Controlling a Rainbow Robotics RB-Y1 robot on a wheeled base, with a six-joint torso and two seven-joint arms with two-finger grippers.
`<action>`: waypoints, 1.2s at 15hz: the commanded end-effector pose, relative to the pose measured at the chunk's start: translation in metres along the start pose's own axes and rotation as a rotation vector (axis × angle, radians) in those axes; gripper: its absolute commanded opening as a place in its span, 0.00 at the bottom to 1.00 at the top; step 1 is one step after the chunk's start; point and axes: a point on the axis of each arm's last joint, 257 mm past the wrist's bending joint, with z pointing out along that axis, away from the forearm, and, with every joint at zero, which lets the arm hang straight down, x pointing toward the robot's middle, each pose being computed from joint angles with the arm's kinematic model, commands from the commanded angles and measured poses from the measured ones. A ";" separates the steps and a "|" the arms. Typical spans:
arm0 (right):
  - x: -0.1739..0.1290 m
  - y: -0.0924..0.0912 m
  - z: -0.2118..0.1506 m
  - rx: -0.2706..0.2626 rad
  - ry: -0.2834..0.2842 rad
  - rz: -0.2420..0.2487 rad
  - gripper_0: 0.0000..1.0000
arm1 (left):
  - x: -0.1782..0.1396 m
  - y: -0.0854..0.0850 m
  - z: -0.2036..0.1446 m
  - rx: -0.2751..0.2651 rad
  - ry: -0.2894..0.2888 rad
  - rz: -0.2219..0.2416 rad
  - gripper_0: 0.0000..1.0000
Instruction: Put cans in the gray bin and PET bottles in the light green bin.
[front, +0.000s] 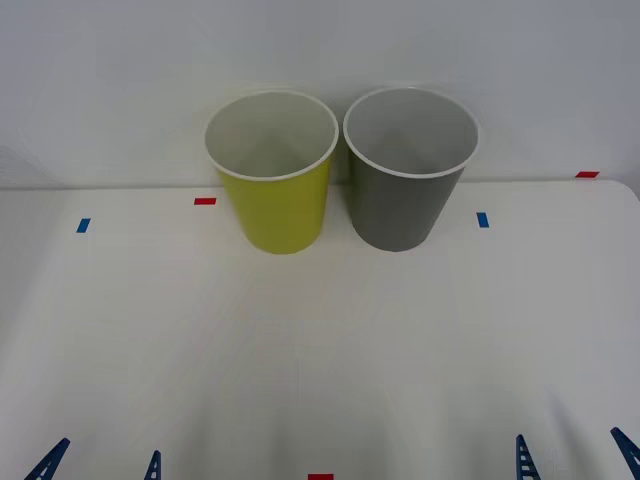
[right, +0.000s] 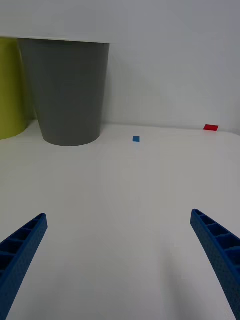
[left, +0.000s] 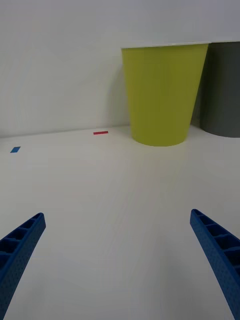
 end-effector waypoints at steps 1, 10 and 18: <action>0.000 0.000 0.000 0.000 0.000 0.000 1.00 | 0.000 0.000 0.000 0.000 0.000 0.000 1.00; 0.000 0.000 0.000 0.000 0.000 0.000 1.00 | 0.000 0.000 0.000 0.000 0.000 0.000 1.00; 0.000 0.000 0.000 0.000 0.000 0.000 1.00 | 0.000 0.000 0.000 0.000 0.000 0.000 1.00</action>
